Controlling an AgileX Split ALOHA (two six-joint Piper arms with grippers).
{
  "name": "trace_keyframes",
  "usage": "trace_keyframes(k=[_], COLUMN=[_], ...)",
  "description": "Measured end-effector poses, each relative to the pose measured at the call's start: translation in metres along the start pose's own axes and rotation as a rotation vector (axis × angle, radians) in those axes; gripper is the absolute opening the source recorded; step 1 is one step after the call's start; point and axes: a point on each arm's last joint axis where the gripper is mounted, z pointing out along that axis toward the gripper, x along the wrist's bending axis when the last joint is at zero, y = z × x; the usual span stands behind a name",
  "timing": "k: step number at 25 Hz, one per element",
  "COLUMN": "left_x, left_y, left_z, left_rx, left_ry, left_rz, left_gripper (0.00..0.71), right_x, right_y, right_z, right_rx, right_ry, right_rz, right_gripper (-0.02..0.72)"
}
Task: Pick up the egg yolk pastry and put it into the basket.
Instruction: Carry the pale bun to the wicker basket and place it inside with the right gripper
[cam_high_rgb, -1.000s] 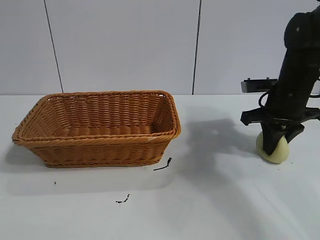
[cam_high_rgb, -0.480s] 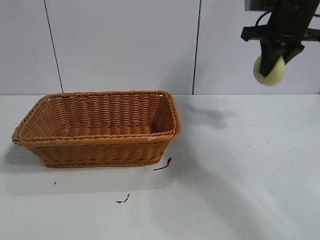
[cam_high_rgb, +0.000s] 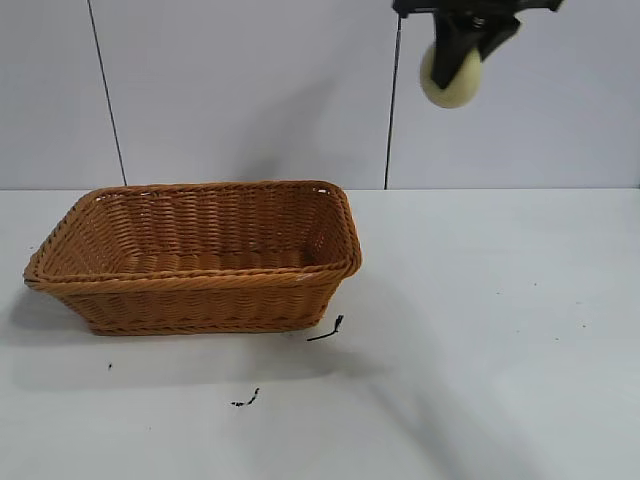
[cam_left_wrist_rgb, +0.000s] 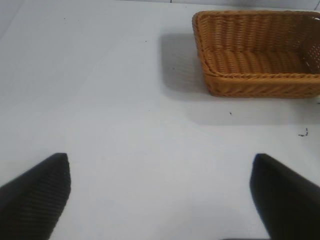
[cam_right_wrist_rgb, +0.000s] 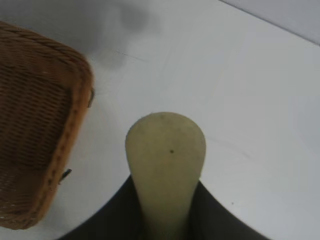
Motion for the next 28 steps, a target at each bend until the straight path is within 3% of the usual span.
trace_keyframes(k=[6, 11, 19, 23, 26, 28], left_x=[0.000, 0.000, 0.000, 0.000, 0.000, 0.000], left_y=[0.000, 0.000, 0.000, 0.000, 0.000, 0.000], left_z=[0.000, 0.000, 0.000, 0.000, 0.000, 0.000], left_rx=[0.000, 0.000, 0.000, 0.000, 0.000, 0.000], left_ry=[0.000, 0.000, 0.000, 0.000, 0.000, 0.000], left_rz=[0.000, 0.000, 0.000, 0.000, 0.000, 0.000], left_gripper=[0.696, 0.696, 0.696, 0.696, 0.696, 0.696], right_x=[0.088, 0.140, 0.160, 0.161, 0.162, 0.162], right_y=[0.004, -0.001, -0.019, -0.028, -0.028, -0.028], right_z=[0.006, 0.042, 0.137, 0.159, 0.159, 0.158], right_rx=[-0.037, -0.038, 0.016, 0.054, 0.056, 0.054], right_ry=[0.087, 0.135, 0.141, 0.142, 0.147, 0.147], right_rz=[-0.162, -0.249, -0.243, -0.230, -0.223, -0.222], right_gripper=[0.102, 0.102, 0.102, 0.110, 0.222, 0.408])
